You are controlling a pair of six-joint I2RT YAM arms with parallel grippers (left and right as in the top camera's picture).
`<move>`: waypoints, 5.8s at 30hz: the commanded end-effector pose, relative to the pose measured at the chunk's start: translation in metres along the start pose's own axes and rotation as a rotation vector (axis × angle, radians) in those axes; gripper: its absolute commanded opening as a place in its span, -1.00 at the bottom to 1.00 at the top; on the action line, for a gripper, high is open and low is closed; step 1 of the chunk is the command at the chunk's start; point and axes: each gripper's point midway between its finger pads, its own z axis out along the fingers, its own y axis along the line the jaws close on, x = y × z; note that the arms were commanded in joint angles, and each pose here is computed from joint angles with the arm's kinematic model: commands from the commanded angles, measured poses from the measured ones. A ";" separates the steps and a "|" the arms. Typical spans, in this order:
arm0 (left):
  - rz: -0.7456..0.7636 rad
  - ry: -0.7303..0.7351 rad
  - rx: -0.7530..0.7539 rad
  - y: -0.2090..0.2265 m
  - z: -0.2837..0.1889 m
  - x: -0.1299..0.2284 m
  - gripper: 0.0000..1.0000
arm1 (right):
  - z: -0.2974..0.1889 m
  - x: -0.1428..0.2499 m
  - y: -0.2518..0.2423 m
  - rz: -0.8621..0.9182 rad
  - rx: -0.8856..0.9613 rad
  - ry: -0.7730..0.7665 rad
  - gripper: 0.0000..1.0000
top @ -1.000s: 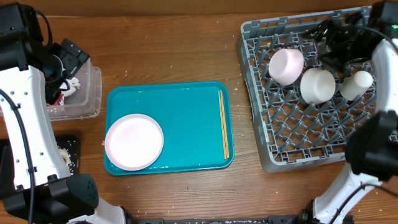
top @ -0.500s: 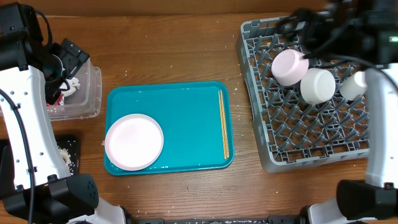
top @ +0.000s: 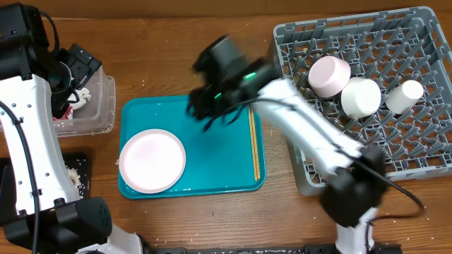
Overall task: Sort waste into correct bins and load items into the dishwasher
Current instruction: 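Reach the right gripper to the white plate rim and grasp it, then lift the white plate and carry it to the back of the rack, then lower the plate upright into the rack and open the right gripper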
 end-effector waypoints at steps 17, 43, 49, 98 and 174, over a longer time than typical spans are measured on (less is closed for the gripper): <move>0.019 0.001 0.008 -0.002 -0.001 0.000 1.00 | 0.133 0.065 -0.014 -0.048 0.214 0.185 -0.02; 0.019 0.001 0.008 -0.002 -0.001 0.000 1.00 | 0.062 0.018 -0.013 0.084 0.223 0.089 -0.92; 0.019 0.001 0.008 -0.002 -0.001 0.000 1.00 | -0.047 -0.024 -0.061 0.184 0.359 -0.105 -0.92; 0.019 0.000 0.008 -0.002 -0.001 0.000 1.00 | -0.367 -0.009 -0.332 0.603 1.308 -0.744 -0.92; 0.019 0.000 0.008 -0.002 -0.001 0.000 1.00 | -0.376 0.026 -0.463 0.366 1.537 -0.492 -0.30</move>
